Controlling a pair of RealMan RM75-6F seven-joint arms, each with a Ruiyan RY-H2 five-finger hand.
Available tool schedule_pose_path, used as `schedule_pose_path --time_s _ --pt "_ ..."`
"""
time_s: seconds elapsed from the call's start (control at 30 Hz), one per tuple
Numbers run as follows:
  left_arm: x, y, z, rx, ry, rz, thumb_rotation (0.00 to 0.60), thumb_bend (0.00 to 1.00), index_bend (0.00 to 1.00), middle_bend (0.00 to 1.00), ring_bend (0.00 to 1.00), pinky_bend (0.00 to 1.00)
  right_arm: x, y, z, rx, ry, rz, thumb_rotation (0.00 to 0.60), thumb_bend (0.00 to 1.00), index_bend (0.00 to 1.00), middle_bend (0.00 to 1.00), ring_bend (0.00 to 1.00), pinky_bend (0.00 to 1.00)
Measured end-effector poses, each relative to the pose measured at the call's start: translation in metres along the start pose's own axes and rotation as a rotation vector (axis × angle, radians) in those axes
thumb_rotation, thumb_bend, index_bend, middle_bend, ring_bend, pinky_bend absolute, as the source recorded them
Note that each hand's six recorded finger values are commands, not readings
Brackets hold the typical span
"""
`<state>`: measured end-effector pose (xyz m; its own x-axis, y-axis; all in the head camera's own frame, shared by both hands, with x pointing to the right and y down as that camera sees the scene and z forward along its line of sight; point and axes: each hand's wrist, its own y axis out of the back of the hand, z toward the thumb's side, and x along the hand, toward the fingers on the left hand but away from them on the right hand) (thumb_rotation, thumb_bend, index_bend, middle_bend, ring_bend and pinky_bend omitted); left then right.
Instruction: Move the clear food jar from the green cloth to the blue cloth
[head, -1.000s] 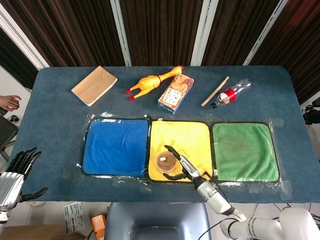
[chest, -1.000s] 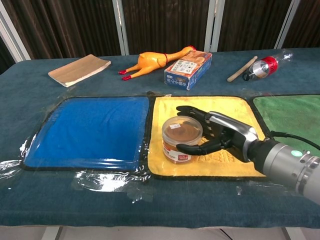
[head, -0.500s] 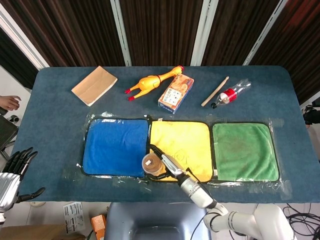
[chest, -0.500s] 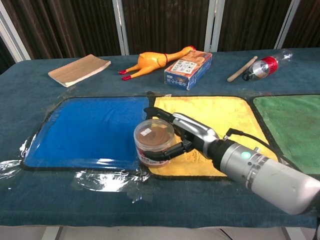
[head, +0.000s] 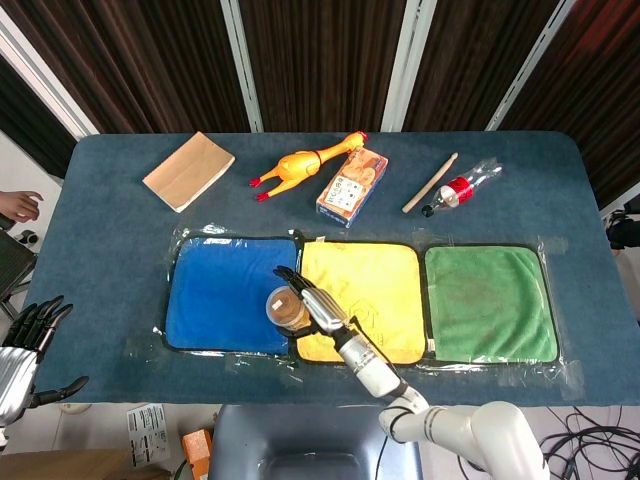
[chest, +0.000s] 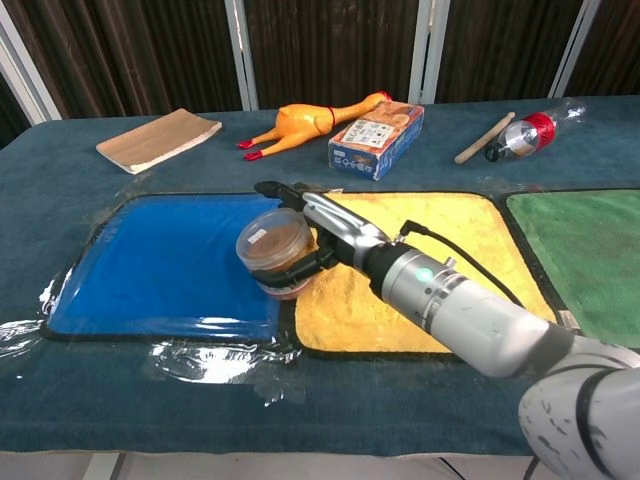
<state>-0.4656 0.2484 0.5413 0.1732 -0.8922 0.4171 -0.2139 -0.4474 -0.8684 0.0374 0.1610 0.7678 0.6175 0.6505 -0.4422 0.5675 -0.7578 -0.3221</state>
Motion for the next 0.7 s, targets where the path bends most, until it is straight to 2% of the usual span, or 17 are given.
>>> schedule_pose_path --time_s 0.43,0.57,0.7 --pt "0.0 0.002 -0.002 -0.01 0.005 0.002 0.6 0.0 0.03 0.0 0.0 0.03 -0.022 -0.013 0.007 0.024 -0.036 0.038 0.6 0.2 0.0 0.0 0.0 0.1" --pt "-0.002 0.005 -0.003 -0.014 0.005 0.013 0.6 0.0 0.03 0.0 0.0 0.03 -0.011 -0.014 0.002 0.042 -0.022 0.043 0.6 0.2 0.0 0.0 0.0 0.1" --pt "-0.002 0.005 -0.004 -0.015 0.005 0.008 0.6 0.0 0.03 0.0 0.0 0.03 0.002 -0.004 -0.006 0.043 -0.006 0.03 0.6 0.2 0.0 0.0 0.0 0.1"
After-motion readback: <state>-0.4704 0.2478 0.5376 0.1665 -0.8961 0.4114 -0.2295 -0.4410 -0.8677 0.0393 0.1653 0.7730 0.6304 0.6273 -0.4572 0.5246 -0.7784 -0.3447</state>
